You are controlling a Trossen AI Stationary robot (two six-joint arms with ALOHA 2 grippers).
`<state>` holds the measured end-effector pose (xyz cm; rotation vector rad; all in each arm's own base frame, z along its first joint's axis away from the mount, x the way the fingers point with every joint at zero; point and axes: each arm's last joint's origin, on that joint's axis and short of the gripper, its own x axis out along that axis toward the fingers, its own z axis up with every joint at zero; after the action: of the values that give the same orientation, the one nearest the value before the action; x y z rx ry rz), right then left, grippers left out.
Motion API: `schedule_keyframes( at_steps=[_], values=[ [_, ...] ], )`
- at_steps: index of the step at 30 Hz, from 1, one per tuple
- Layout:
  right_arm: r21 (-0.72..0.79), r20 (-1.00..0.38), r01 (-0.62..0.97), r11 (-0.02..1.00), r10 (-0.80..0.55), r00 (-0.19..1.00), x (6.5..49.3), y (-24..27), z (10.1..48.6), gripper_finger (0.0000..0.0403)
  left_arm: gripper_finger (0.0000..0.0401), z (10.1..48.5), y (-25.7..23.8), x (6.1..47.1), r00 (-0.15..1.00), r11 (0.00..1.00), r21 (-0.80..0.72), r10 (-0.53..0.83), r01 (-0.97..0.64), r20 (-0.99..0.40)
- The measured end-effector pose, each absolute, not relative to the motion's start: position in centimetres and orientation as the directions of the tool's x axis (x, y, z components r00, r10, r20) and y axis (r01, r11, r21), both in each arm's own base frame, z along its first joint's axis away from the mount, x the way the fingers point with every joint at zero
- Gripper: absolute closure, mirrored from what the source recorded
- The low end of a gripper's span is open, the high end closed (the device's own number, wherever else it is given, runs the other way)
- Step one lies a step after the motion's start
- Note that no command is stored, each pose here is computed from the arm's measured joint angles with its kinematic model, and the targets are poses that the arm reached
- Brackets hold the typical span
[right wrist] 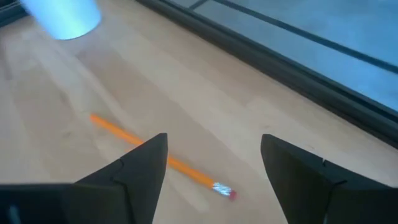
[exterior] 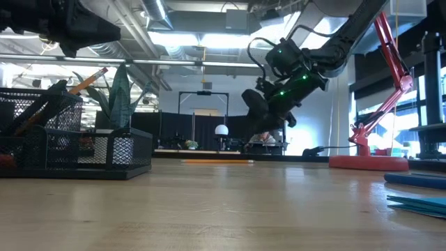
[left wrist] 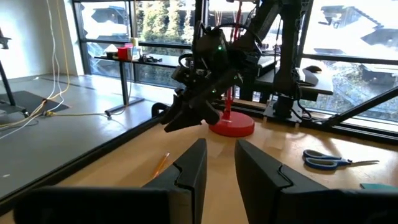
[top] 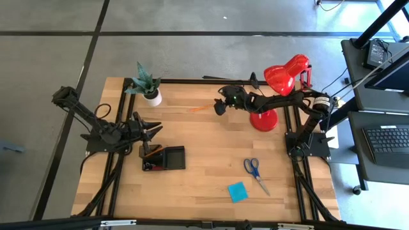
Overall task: Pick and place office supplies into organizer
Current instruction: Put the yellow pencil into the back left compartment of the desk organizer
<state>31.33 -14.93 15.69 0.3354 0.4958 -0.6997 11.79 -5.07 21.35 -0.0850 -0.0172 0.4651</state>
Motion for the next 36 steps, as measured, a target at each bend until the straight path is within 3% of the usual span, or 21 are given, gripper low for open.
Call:
schedule_keyframes(
  at_steps=[9,22,36],
  values=[
    [0.202,-0.571,0.707,0.678,-0.505,0.647,30.9,-16.3,15.0,0.0142,0.0324,21.3,-4.5,12.0,0.873,0.869,-0.085,0.489,-0.487,-0.003],
    [0.107,-0.691,0.730,0.674,-0.478,0.543,34.9,-17.7,11.0,0.0142,0.0324,21.1,-4.4,12.2,0.904,0.898,-0.104,0.428,-0.427,-0.020],
    [0.032,-0.785,0.723,0.690,-0.431,0.446,35.3,-16.1,10.8,0.0142,0.0324,20.7,-4.5,12.2,0.905,0.902,-0.077,0.423,-0.426,-0.046]
  ],
)
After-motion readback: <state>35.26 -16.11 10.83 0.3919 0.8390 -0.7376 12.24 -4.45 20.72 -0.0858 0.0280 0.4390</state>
